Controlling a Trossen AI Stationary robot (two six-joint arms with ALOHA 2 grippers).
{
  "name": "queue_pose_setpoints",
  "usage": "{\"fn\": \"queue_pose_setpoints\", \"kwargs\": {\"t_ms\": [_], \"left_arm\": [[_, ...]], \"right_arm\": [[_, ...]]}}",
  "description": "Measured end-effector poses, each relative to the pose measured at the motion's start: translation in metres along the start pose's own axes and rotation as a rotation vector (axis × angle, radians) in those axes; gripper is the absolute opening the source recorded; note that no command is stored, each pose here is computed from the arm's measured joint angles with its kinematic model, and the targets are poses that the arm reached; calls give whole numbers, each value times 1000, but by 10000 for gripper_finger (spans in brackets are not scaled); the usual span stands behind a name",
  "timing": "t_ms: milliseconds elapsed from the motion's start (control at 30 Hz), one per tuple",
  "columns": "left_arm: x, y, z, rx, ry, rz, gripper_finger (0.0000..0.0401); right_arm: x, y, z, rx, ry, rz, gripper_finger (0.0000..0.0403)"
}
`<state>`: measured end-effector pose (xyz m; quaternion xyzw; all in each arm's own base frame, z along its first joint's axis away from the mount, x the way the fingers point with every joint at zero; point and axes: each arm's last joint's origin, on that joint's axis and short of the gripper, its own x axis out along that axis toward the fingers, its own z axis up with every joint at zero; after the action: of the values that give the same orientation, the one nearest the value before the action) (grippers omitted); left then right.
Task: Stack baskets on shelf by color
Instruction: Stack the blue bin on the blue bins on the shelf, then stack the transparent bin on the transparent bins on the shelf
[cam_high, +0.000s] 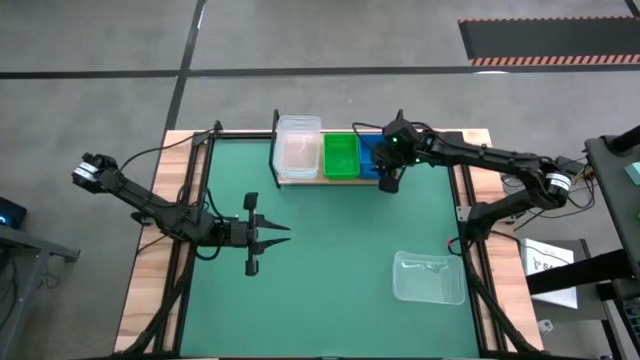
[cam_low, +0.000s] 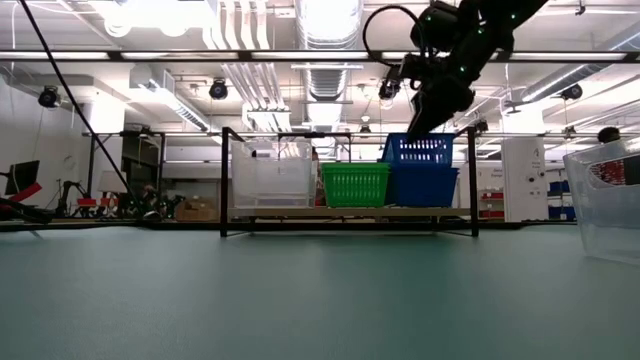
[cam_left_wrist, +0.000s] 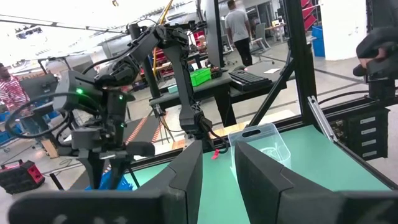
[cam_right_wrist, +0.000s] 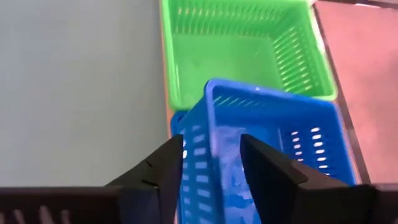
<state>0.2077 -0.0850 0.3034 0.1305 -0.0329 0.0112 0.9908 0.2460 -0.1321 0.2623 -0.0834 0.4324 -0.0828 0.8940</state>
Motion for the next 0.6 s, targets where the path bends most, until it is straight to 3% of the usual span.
{"fn": "queue_pose_setpoints", "kwargs": {"t_ms": [233, 600], "left_arm": [[0, 0, 0, 1, 2, -1, 79], [0, 0, 0, 1, 2, -1, 79]], "right_arm": [[-18, -5, 15, 19, -18, -8, 155], [-9, -4, 11, 21, 8, 4, 53]]}}
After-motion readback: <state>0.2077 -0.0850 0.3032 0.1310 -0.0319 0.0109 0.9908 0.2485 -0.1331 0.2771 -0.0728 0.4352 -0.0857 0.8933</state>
